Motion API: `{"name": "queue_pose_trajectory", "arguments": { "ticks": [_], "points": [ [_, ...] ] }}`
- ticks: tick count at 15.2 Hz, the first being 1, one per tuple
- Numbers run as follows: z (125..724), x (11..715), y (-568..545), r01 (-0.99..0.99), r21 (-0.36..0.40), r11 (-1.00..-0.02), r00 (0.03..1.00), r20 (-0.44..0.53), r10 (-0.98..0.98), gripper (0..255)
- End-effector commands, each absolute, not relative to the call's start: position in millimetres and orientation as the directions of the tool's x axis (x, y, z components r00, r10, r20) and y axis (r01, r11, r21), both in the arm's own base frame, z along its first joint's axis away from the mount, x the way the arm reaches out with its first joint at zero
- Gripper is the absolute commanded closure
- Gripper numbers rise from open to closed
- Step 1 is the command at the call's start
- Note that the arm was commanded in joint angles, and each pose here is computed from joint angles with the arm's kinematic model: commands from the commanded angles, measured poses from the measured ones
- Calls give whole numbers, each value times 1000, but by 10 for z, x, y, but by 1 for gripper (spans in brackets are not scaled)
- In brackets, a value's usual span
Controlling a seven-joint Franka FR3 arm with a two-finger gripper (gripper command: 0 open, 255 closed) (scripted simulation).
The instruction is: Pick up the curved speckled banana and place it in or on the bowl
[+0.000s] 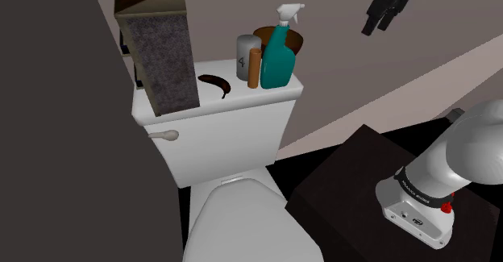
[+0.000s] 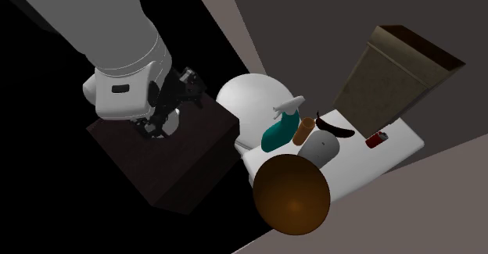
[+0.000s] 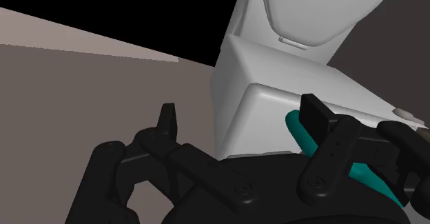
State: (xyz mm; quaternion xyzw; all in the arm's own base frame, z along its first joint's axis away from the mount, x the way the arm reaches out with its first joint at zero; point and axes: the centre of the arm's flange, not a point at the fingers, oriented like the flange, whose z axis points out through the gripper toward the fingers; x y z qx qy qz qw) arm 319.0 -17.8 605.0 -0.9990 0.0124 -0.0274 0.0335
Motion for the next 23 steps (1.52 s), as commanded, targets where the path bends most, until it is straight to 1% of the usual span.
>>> {"name": "queue_pose_trajectory", "arguments": {
  "ticks": [1, 23],
  "points": [
    [6050, 3190, -178, -23, -68, -997, 998, 54, -27, 0],
    [5031, 4713, 2082, -119, -50, -992, 989, 79, -123, 0]
  ]
}}
